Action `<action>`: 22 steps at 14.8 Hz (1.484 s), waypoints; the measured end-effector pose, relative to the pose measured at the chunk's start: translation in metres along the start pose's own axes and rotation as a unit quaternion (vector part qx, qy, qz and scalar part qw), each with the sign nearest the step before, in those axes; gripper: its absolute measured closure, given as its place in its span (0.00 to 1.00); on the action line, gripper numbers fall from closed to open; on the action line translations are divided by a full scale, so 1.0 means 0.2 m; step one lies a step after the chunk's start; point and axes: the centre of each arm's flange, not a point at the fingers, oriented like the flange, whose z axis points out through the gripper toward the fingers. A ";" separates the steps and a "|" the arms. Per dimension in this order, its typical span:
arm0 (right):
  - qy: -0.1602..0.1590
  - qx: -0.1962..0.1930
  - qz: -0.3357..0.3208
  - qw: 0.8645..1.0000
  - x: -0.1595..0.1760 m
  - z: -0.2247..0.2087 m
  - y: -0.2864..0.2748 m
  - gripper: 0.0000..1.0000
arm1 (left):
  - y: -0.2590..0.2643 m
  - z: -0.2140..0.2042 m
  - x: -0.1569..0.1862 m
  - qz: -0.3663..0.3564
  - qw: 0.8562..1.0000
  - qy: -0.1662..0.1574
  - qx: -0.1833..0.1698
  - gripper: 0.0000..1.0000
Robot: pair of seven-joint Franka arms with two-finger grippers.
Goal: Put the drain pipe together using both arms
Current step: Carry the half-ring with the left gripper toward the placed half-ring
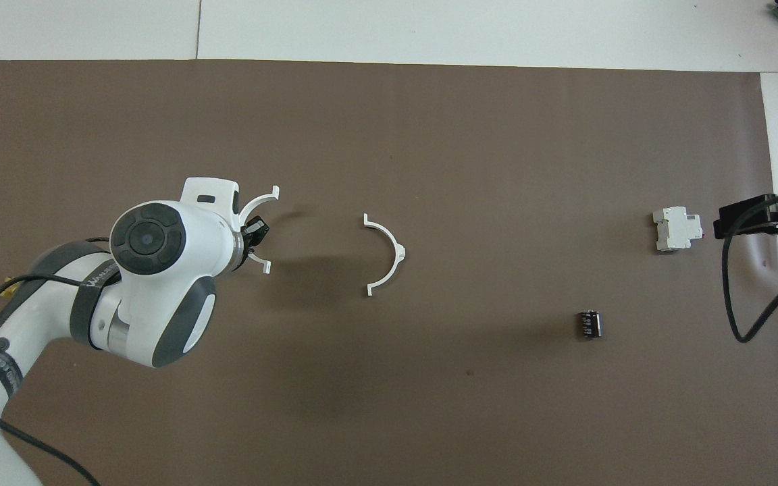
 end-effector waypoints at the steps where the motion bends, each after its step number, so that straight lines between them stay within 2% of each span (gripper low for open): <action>1: 0.000 0.000 0.001 1.000 0.00 0.00 0.00 0.00 | 0.03 -0.01 -0.06 -0.010 1.000 -0.001 0.003 0.93; 4: -0.001 0.000 0.006 1.000 0.00 0.00 0.03 0.00 | 0.15 -0.06 -0.21 -0.024 1.000 0.003 0.006 0.93; 7: -0.001 0.000 0.007 1.000 0.00 0.01 0.04 0.00 | 0.27 -0.11 -0.21 -0.040 0.999 0.008 -0.005 0.93; 13: -0.003 0.001 0.011 1.000 0.00 0.02 0.06 0.00 | 0.36 0.20 -0.29 -0.046 0.999 -0.005 0.014 0.93; 22: -0.004 0.001 0.010 1.000 0.00 0.02 0.06 0.00 | 0.39 0.21 -0.39 -0.054 0.998 -0.007 0.020 0.93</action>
